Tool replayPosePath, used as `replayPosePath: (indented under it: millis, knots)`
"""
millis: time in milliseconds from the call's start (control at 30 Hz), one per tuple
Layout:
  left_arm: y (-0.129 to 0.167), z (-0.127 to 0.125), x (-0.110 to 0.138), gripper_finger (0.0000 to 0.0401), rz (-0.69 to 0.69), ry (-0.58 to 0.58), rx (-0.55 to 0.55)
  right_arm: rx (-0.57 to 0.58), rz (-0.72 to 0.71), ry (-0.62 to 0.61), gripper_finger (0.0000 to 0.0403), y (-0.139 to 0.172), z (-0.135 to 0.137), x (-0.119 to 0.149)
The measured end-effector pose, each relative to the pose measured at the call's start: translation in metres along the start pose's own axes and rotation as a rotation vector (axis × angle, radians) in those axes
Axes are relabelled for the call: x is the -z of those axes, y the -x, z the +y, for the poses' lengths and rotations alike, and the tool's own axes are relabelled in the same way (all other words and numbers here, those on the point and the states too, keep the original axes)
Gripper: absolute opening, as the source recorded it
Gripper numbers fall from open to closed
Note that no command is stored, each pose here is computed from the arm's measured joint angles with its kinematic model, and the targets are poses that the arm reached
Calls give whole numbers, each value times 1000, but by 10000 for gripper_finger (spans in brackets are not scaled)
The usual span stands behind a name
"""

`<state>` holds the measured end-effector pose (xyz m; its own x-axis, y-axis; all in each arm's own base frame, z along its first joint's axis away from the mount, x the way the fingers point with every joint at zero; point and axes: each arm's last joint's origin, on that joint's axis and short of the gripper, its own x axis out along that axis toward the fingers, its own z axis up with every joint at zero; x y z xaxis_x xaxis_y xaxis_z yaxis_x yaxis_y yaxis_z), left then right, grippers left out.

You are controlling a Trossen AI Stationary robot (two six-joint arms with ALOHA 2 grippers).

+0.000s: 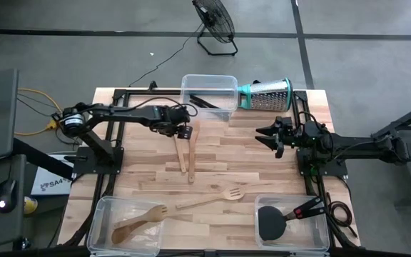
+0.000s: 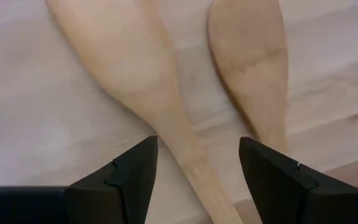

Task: Pick & Place Kitchen Items
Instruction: Put the brown spatula into the bottom right transparent bin

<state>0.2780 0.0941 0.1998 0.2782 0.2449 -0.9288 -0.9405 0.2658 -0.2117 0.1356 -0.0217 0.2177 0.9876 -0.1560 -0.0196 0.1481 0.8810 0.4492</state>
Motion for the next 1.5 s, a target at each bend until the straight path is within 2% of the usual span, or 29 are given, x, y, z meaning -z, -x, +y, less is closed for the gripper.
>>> replayPosePath:
  millis: [267, 567, 800, 867, 1100, 1500]
  knots:
    - [5, -12, 25, 223, -89, 170, -53, 0, 0, 0, 188, 0, 0, 0]
    - [-11, -21, 49, 223, -179, 311, -135, 3, 3, 0, 188, 0, 0, 0]
    - [-33, -21, 54, 223, -158, 329, -202, 9, 16, 0, 188, 0, -1, 2]
    - [-37, -23, 54, 223, -158, 348, -188, 7, 16, 0, 188, 0, -1, 2]
    - [-40, -26, 53, 223, -166, 355, -168, 11, 21, 0, 188, 0, -1, 2]
    - [-56, -24, 59, 223, -139, 329, -240, 13, 26, 0, 188, 0, -1, 3]
